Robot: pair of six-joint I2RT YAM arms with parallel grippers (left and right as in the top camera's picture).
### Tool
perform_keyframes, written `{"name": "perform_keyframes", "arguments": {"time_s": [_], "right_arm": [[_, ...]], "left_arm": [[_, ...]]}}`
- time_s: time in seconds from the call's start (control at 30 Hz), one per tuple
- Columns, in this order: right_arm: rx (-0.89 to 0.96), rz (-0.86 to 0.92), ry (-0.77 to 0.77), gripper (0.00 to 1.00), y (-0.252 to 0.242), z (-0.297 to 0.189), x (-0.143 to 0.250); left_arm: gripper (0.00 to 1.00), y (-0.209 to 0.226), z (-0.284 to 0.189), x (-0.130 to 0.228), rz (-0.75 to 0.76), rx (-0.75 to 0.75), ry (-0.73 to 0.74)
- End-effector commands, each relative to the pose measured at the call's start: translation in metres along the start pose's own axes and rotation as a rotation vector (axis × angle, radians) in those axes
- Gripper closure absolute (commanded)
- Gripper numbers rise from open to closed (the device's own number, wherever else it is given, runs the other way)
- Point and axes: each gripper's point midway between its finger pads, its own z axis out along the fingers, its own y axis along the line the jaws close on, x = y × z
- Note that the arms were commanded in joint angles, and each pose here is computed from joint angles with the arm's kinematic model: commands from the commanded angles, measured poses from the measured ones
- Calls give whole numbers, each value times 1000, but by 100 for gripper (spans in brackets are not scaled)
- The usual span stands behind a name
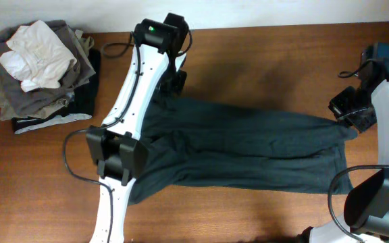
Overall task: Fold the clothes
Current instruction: 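Fold the back half forward over the front with both grippers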
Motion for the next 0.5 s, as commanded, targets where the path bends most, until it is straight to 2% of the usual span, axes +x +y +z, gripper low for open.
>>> {"name": "perform_keyframes", "arguments": {"time_s": [0.0, 0.1, 0.27, 0.47], "right_arm": [[42, 1, -19, 96, -7, 0, 0], [54, -7, -2, 96, -8, 6, 5], [62, -29, 39, 96, -7, 13, 19], [88, -45, 64, 96, -10, 13, 28]], "left_arm": [[100, 10, 11, 28, -34, -40, 101], [100, 35, -2, 30, -88, -182, 69], [100, 24, -22, 35, -96, -104, 30], [100, 23, 15, 79, -74, -115, 229]]}}
